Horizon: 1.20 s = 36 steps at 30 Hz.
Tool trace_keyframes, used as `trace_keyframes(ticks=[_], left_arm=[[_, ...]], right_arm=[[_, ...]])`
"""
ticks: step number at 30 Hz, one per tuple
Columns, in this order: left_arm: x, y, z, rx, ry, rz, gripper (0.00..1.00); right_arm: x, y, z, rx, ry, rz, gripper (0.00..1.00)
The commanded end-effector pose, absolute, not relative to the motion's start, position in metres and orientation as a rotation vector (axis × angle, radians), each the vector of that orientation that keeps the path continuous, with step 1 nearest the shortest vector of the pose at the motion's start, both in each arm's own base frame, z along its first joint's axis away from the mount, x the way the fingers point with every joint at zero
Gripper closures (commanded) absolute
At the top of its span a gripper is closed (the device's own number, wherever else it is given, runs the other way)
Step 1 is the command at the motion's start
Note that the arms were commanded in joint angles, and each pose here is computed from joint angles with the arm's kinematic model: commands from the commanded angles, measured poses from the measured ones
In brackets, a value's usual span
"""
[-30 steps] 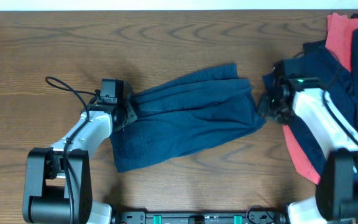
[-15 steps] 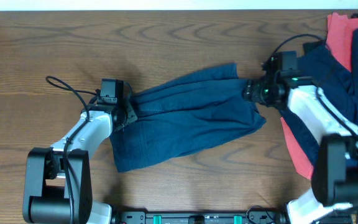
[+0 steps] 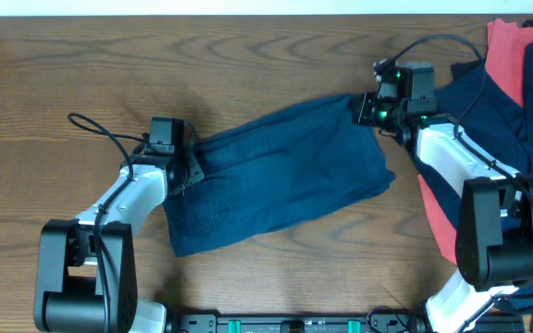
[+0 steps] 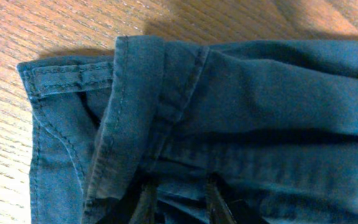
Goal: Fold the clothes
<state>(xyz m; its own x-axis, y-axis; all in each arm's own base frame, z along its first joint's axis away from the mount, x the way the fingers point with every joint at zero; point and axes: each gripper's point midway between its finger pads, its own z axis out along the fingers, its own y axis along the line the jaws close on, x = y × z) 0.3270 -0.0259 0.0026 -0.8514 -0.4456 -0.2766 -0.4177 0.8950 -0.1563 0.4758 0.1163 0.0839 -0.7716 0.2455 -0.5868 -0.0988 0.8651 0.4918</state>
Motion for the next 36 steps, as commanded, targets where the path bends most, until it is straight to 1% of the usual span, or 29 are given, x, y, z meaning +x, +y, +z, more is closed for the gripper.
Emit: trace_keyframes(ticks=[1,4,6,7,9,10,11,13,14,16,20,21,22,24,27,31,33,36], left_arm=[[0.313,-0.016,-0.008,-0.718,2.791,-0.068,0.71],[0.313,-0.016,-0.008,-0.760,2.779,-0.074,0.71],[0.314,-0.016,-0.008,-0.762,2.773,-0.076,0.71],[0.315,-0.016,-0.007,-0.762,2.770,-0.075,0.71],[0.319,-0.016,-0.006,-0.758,2.753,-0.082,0.70],[0.323,-0.016,-0.005,-0.754,2.736,-0.090,0.67],[0.328,-0.017,-0.002,-0.749,2.717,-0.099,0.64],[0.336,-0.015,0.007,-0.746,2.674,-0.118,0.60],[0.340,-0.014,0.015,-0.747,2.647,-0.127,0.56],[0.346,-0.009,0.032,-0.752,2.596,-0.143,0.43],[0.344,0.006,0.080,-0.764,2.477,-0.167,0.37],[0.339,0.009,0.090,-0.772,2.461,-0.168,0.34],[0.331,0.011,0.099,-0.781,2.451,-0.167,0.29],[0.316,0.012,0.107,-0.790,2.465,-0.161,0.22],[0.285,0.012,0.100,-0.834,2.555,-0.130,0.13],[0.255,0.011,0.070,-0.934,2.678,-0.087,0.02],[0.247,0.010,0.053,-0.949,2.724,-0.067,0.00],[0.242,0.004,0.030,-0.963,2.792,-0.095,0.02]], right_arm=[[0.498,0.099,0.111,0.208,2.264,0.538,0.99],[0.501,0.097,0.102,0.219,2.270,0.519,0.98],[0.501,0.099,0.089,0.218,2.295,0.515,0.96],[0.500,0.099,0.081,0.221,2.313,0.511,0.91],[0.498,0.099,0.062,0.231,2.355,0.505,0.79],[0.495,0.098,0.050,0.239,2.385,0.500,0.66],[0.493,0.097,0.042,0.247,2.405,0.495,0.57],[0.490,0.091,0.034,0.267,2.431,0.486,0.50],[0.489,0.087,0.032,0.278,2.440,0.481,0.48],[0.487,0.079,0.037,0.298,2.440,0.483,0.47],[0.478,0.060,0.064,0.298,2.437,0.463,0.46],[0.473,0.056,0.074,0.290,2.438,0.453,0.45],[0.468,0.052,0.085,0.278,2.437,0.443,0.44],[0.455,0.051,0.105,0.252,2.445,0.433,0.44],[0.431,0.060,0.128,0.163,2.471,0.441,0.41],[0.398,0.079,0.140,0.050,2.537,0.457,0.34],[0.386,0.090,0.139,-0.005,2.572,0.461,0.34],[0.371,0.108,0.132,-0.097,2.622,0.467,0.33]])
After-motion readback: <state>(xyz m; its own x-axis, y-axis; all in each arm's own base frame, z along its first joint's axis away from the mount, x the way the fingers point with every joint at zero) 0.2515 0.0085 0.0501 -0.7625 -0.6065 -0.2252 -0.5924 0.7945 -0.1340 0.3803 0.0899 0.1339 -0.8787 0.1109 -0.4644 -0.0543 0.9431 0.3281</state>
